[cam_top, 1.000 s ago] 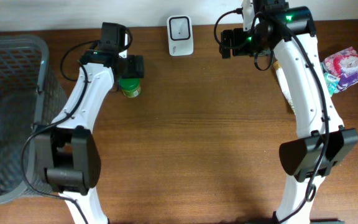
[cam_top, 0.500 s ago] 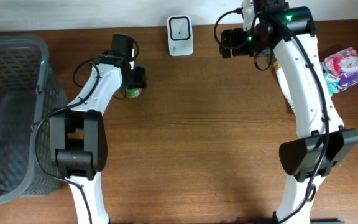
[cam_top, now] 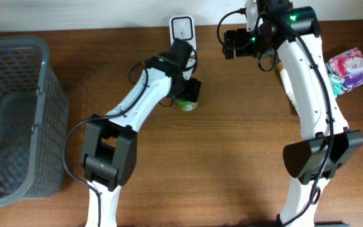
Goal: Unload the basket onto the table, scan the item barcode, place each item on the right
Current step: 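Reach the left gripper to the green-lid jar and grasp it, then slide the green-lid jar to table centre and release it, then grasp the green-lid jar with the right gripper, then raise the green-lid jar to the scanner face with the right gripper, then carry the jar right and set it beside the packs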
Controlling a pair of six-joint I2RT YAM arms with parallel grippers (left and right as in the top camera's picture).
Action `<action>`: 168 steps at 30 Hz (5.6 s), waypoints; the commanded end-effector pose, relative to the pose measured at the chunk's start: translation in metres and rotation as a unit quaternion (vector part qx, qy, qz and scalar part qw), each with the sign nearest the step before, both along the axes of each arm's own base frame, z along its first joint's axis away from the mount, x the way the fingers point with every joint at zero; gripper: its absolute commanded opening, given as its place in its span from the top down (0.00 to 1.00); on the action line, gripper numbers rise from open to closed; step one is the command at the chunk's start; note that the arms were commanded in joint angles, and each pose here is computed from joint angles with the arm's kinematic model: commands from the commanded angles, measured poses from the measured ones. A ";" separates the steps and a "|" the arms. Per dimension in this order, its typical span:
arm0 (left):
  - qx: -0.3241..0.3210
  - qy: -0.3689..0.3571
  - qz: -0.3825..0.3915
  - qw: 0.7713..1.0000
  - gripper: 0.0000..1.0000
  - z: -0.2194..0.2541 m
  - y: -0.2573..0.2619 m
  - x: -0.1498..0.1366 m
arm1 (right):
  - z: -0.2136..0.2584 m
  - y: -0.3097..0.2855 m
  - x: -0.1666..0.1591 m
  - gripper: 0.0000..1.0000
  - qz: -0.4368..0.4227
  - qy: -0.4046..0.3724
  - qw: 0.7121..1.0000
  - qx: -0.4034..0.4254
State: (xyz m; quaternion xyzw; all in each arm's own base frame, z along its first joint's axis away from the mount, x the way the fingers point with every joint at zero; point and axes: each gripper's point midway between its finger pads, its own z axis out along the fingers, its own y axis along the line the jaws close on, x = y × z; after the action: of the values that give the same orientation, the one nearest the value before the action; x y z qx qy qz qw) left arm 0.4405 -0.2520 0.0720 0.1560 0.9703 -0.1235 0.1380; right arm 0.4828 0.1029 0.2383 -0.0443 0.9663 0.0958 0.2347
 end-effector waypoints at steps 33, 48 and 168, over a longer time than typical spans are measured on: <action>0.126 0.033 0.290 0.948 0.01 0.083 0.206 0.024 | -0.005 0.000 0.000 0.01 -0.003 0.006 1.000 -0.005; 0.121 0.024 0.291 0.949 0.01 0.084 0.205 0.029 | -0.056 0.093 -0.036 0.01 0.158 0.068 0.985 0.000; 0.121 0.024 0.290 0.949 0.01 0.084 0.205 0.029 | -0.056 -0.345 -0.022 0.62 -0.436 0.038 0.899 0.013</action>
State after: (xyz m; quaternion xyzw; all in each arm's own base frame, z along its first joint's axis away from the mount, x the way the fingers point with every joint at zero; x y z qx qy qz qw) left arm 0.4707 -0.0475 0.1531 -0.1130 0.9852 0.0389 0.1228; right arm 0.4852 -0.2000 0.1669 0.3422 0.9164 0.0116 0.2073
